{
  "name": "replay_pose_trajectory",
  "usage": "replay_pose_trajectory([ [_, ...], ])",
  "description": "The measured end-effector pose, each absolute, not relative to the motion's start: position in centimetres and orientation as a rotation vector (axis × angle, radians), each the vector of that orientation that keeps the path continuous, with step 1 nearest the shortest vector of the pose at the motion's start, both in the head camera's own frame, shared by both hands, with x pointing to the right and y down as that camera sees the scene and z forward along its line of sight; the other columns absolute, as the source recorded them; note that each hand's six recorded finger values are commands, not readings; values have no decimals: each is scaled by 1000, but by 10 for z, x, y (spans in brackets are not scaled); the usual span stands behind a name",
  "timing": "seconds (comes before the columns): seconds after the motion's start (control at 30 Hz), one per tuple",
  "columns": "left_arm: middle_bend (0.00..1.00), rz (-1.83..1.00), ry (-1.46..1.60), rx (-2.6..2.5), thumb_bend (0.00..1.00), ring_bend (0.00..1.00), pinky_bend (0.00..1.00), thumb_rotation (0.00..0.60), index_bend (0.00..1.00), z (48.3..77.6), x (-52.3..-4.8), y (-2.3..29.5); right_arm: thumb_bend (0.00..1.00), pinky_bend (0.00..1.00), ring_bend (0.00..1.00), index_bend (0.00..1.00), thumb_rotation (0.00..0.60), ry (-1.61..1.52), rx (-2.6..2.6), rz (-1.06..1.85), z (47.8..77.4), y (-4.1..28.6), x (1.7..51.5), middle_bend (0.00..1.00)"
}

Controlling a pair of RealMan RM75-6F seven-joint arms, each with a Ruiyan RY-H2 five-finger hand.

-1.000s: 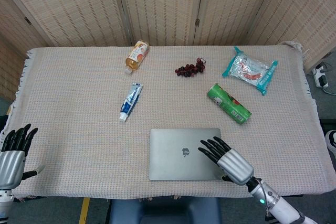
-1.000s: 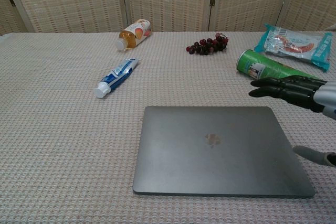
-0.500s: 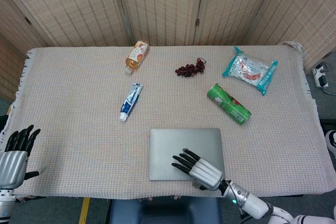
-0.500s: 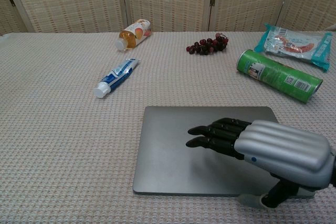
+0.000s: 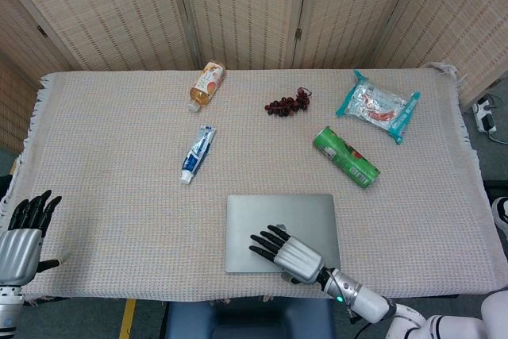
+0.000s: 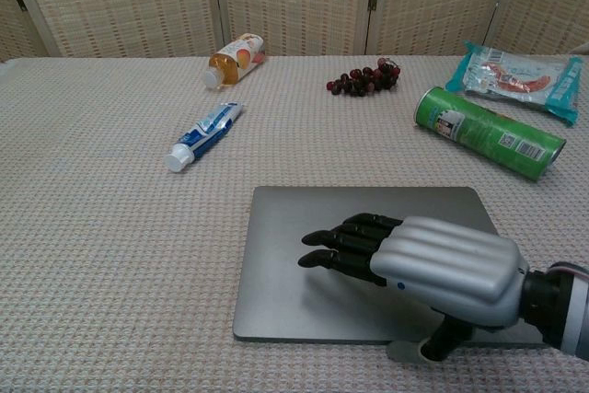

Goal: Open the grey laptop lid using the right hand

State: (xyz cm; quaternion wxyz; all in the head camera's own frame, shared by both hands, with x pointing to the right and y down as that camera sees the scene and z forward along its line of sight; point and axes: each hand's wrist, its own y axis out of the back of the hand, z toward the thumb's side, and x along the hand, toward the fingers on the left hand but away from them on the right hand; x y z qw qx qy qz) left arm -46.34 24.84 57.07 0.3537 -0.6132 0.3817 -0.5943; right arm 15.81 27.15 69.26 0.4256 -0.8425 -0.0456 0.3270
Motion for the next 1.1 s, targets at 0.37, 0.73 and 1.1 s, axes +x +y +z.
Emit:
replay_pose_trajectory([
  [0.37,45,-1543,992,-1585,170,4,0,600,113,572,-466,249,316,0,0,0,600,-107,-2083,833,697,265,155,0],
  [0.73,45,-1545,986,-1587,170,4,0,600,113,574,-465,249,315,0,0,0,600,-107,-2064,840,696,257,155,0],
  [1.1,45,-1520,979,-1622,171,4,0,600,114,579,-459,249,549,0,0,0,600,-92,-2005,830,695,250,151,0],
])
